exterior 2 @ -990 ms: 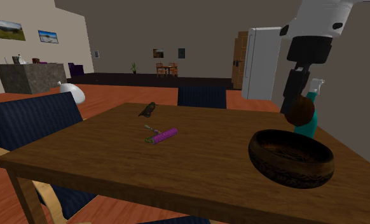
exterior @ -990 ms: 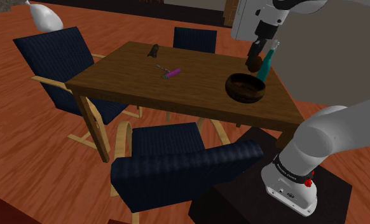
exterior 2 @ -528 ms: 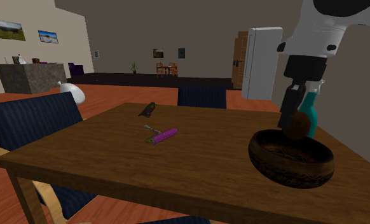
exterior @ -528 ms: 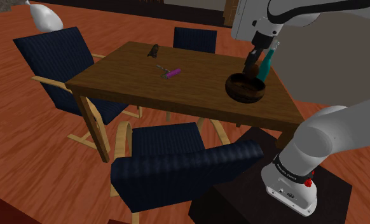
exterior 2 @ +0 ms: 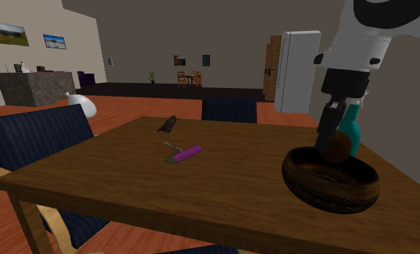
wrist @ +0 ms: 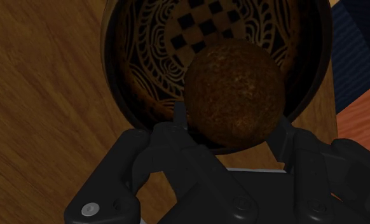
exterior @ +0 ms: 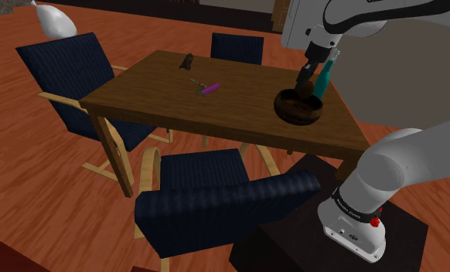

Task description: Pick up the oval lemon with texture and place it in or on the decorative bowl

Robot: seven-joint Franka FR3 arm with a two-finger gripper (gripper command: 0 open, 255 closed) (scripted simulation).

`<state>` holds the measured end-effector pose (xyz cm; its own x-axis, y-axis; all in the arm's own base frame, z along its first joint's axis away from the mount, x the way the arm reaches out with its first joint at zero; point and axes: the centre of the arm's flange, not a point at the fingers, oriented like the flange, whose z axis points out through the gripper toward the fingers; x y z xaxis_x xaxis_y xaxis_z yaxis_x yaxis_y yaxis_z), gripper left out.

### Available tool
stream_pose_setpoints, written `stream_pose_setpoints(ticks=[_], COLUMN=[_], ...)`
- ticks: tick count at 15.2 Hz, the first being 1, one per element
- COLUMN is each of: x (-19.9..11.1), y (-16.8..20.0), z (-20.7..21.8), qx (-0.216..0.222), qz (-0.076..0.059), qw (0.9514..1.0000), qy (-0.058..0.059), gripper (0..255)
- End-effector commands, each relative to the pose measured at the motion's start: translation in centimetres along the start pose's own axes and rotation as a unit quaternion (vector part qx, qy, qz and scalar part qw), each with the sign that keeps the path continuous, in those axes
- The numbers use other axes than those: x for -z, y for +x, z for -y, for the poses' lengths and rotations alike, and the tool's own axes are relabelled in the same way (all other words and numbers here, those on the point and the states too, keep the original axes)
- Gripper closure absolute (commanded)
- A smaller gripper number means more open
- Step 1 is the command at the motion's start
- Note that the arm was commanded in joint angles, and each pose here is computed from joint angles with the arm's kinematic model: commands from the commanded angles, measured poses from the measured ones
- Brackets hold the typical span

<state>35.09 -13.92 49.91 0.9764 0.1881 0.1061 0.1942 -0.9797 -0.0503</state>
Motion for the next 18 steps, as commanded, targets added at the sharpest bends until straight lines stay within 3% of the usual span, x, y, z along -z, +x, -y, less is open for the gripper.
stream_pose_setpoints(ticks=[1, 2, 7, 11, 18], x=[0.0, 0.0, 0.0, 5.0, 5.0], y=[0.0, 0.0, 0.0, 0.0, 0.0], z=[0.0, 0.0, 0.0, 0.0, 0.0], qx=[0.000, 0.000, 0.000, 0.000, 0.000], qz=[0.000, 0.000, 0.000, 0.000, 0.000], qw=[1.0000, 1.0000, 1.0000, 1.0000, 1.0000], qy=[0.000, 0.000, 0.000, 0.000, 0.000], gripper=[255, 0, 0, 0, 0])
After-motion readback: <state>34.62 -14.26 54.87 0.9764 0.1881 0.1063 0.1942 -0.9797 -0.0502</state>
